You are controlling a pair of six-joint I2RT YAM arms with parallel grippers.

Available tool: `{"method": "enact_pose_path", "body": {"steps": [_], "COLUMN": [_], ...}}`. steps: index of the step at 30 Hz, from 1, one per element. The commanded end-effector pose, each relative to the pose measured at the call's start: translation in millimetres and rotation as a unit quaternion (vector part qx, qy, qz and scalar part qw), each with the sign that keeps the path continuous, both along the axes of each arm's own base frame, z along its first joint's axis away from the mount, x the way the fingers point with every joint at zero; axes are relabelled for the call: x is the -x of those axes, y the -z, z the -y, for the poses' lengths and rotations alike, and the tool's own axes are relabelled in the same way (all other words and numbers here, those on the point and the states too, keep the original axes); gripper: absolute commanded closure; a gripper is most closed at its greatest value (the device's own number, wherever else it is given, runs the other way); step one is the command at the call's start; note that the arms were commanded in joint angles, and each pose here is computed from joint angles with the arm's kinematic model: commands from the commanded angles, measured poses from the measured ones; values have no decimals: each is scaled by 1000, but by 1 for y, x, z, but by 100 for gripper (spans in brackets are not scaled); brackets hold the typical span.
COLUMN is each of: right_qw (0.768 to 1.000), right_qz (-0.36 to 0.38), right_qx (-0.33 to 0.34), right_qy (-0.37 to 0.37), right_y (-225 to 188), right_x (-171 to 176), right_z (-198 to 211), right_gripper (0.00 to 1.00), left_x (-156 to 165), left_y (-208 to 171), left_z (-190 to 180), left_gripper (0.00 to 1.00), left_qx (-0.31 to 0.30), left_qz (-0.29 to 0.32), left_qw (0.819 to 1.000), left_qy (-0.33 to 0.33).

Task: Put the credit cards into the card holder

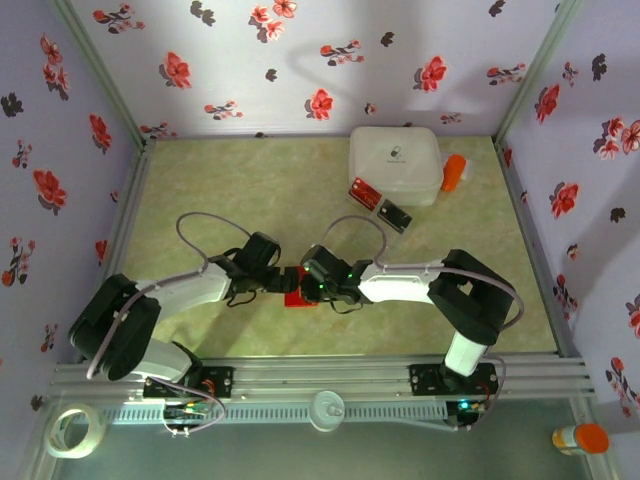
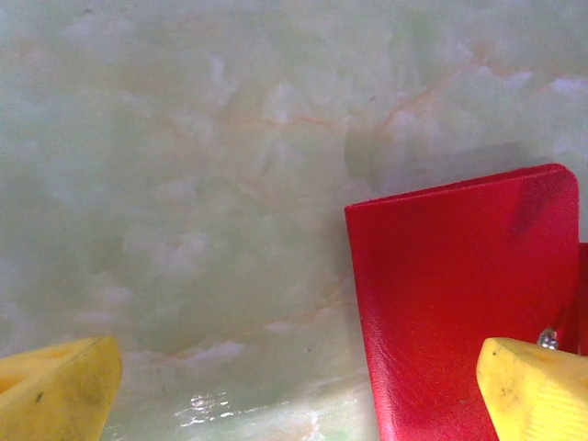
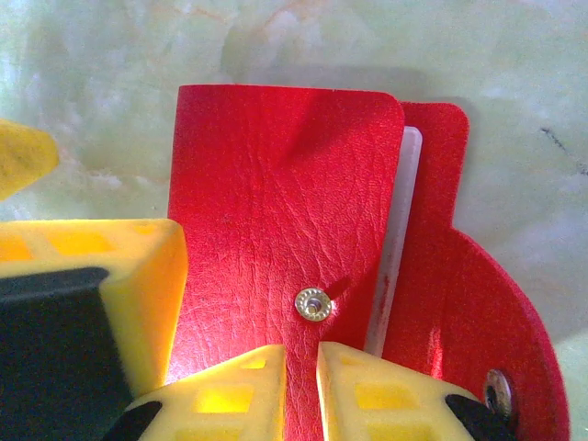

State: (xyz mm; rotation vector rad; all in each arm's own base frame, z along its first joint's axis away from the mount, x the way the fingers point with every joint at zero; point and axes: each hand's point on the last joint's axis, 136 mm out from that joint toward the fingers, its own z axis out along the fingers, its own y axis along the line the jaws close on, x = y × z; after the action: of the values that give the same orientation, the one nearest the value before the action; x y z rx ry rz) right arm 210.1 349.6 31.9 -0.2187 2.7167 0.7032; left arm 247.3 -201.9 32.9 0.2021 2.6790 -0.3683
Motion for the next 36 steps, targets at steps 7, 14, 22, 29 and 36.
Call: {"method": "enact_pose_path", "body": {"steps": [7,14,22,29,36], "right_qw": [1000,1000,997,998,999], "right_qz": [-8,2,44,33,7], "right_qx": [10,-9,-11,10,11], "right_qy": [17,22,66,59,40], "right_y": [8,-13,-59,-56,-41], "right_x": [1,-7,-30,-34,-33], "right_z": [12,16,57,69,55], "right_gripper": [82,82,80,67,63], "left_x": [10,18,22,24,26], "left_y": [18,32,37,38,41], "left_z": [-6,-14,-17,-18,-16], "left_gripper": [0,0,0,0,0], "left_qx": [-24,-39,-60,-88,-93], "left_qz": [-28,-42,-44,-42,-43], "left_qw": [999,998,997,995,995], "left_qy": [2,-5,-1,11,16]}}
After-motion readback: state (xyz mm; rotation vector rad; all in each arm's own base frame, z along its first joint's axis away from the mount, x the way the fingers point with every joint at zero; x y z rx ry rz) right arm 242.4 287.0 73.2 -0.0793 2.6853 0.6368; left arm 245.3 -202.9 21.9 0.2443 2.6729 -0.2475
